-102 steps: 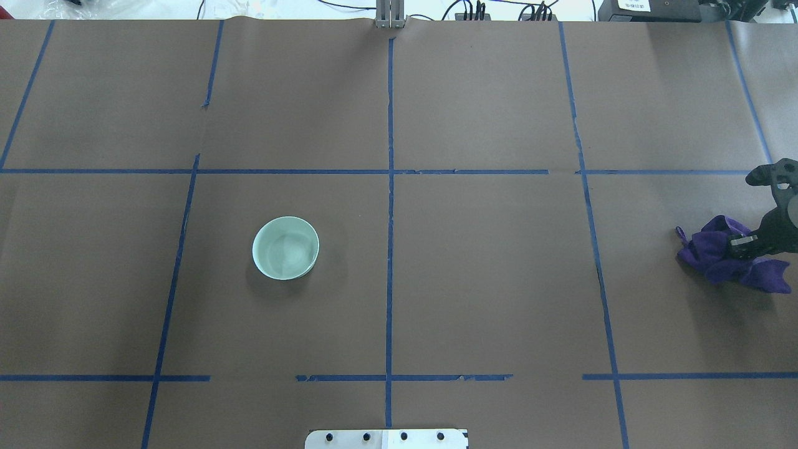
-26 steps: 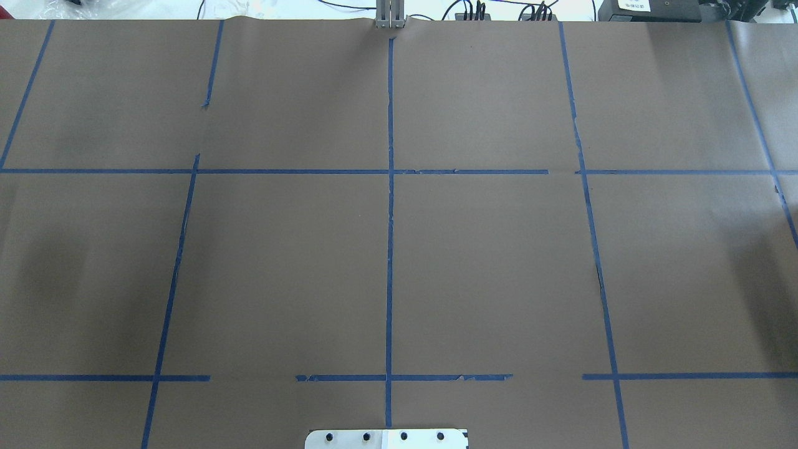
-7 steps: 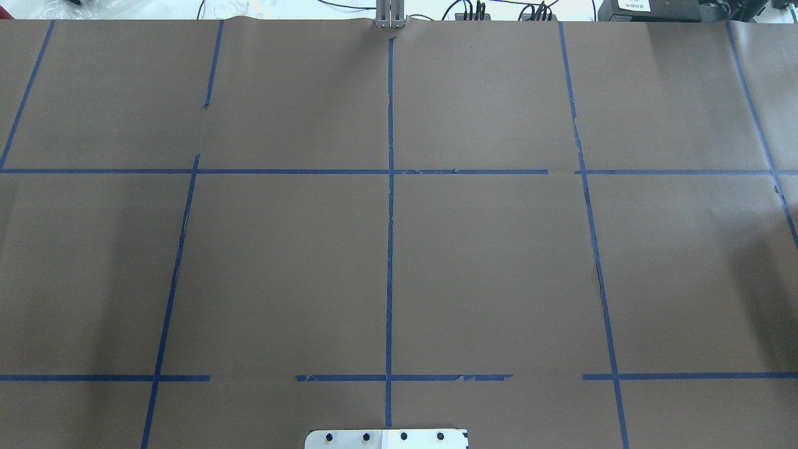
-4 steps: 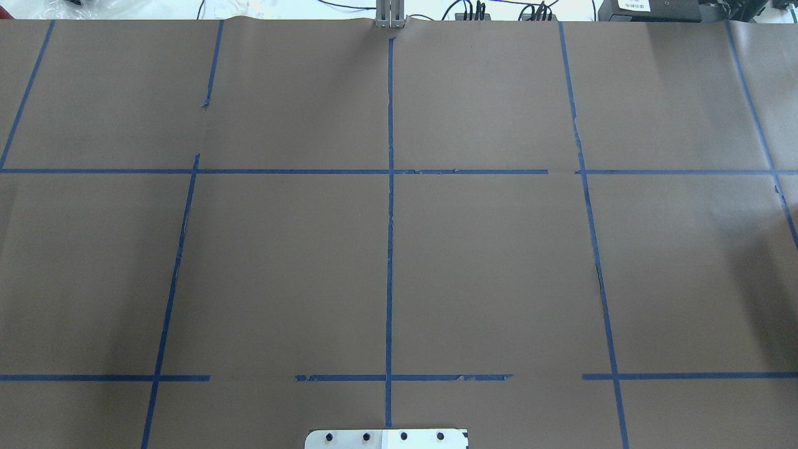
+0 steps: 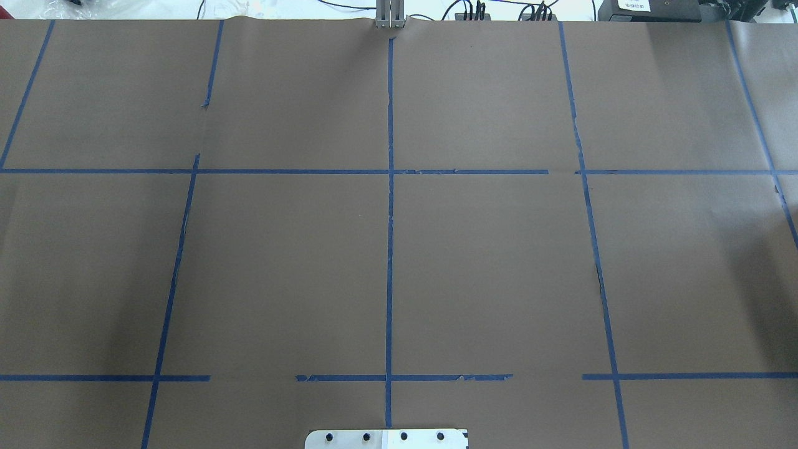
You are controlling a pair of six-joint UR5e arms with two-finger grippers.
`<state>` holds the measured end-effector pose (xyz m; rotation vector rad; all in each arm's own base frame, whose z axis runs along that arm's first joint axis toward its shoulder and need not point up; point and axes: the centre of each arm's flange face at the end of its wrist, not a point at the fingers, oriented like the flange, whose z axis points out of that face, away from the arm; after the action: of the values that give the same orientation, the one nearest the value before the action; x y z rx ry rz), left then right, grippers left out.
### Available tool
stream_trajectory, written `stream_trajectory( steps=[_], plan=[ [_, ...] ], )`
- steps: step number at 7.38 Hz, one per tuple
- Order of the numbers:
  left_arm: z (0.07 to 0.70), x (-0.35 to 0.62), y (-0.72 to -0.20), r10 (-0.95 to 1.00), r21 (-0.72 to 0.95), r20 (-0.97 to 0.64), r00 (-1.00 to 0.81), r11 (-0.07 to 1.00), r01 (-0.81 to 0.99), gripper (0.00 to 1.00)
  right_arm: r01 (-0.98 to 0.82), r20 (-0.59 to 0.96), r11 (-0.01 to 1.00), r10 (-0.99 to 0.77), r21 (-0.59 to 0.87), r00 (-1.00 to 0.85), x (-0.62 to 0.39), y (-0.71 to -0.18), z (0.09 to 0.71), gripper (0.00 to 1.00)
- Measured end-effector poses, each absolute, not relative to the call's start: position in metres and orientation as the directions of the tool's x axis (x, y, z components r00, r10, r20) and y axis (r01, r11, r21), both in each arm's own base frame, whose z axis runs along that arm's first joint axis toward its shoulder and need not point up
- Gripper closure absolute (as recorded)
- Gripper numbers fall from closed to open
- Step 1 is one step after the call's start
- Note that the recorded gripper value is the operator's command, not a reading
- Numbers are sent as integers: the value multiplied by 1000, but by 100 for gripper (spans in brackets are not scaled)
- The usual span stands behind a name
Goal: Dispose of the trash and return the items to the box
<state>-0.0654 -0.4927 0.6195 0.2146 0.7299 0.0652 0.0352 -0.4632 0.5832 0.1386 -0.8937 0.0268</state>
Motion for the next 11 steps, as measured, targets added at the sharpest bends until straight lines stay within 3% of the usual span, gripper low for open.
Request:
stream_trajectory(
  steps=[11],
  plan=[
    [605, -73, -480, 78, 139, -669, 740, 990, 21, 0, -76, 777, 990, -45, 118, 628, 35, -464, 582, 0]
  ],
)
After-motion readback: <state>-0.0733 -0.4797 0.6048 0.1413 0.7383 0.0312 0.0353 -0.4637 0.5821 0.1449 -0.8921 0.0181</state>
